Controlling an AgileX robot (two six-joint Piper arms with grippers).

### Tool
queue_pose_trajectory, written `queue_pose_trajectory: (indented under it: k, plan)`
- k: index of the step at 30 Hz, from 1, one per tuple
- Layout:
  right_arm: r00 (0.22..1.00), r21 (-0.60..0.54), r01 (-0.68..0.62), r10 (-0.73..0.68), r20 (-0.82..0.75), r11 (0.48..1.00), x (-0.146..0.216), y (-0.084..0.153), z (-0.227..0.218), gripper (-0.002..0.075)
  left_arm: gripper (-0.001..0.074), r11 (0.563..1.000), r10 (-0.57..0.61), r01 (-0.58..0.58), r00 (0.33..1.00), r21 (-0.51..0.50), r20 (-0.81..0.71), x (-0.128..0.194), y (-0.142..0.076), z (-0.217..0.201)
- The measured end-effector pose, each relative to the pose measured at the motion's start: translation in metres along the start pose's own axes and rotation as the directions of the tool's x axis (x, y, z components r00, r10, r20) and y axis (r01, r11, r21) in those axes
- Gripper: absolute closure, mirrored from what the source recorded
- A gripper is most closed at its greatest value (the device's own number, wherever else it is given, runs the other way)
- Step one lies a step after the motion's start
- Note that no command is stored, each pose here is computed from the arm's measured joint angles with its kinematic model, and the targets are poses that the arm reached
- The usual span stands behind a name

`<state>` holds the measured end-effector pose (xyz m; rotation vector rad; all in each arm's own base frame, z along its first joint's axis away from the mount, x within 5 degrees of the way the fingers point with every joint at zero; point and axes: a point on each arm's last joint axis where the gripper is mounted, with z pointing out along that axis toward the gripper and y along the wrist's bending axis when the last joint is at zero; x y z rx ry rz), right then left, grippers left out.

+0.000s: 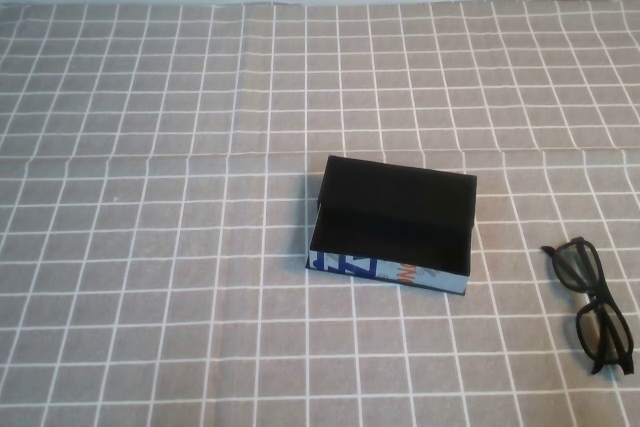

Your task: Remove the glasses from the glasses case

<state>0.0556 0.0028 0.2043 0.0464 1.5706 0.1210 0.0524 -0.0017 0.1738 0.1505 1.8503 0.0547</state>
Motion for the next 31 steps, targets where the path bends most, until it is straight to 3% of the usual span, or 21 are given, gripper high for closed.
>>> queue_pose_trajectory:
  k: [9,31]
  plan:
    - [0.973,0.012,-0.067,0.068,-0.22,0.998,0.026,0.0,-0.001,0.0743,0.0739,1.0,0.0,0.0,1.0,0.0,0.0,0.0,0.0,0.0]
    - [0.967,0.011,-0.097,0.097,-0.238,0.995,0.028,0.0,-0.002,0.0743,0.074,1.0,0.0,0.0,1.0,0.0,0.0,0.0,0.0,0.0]
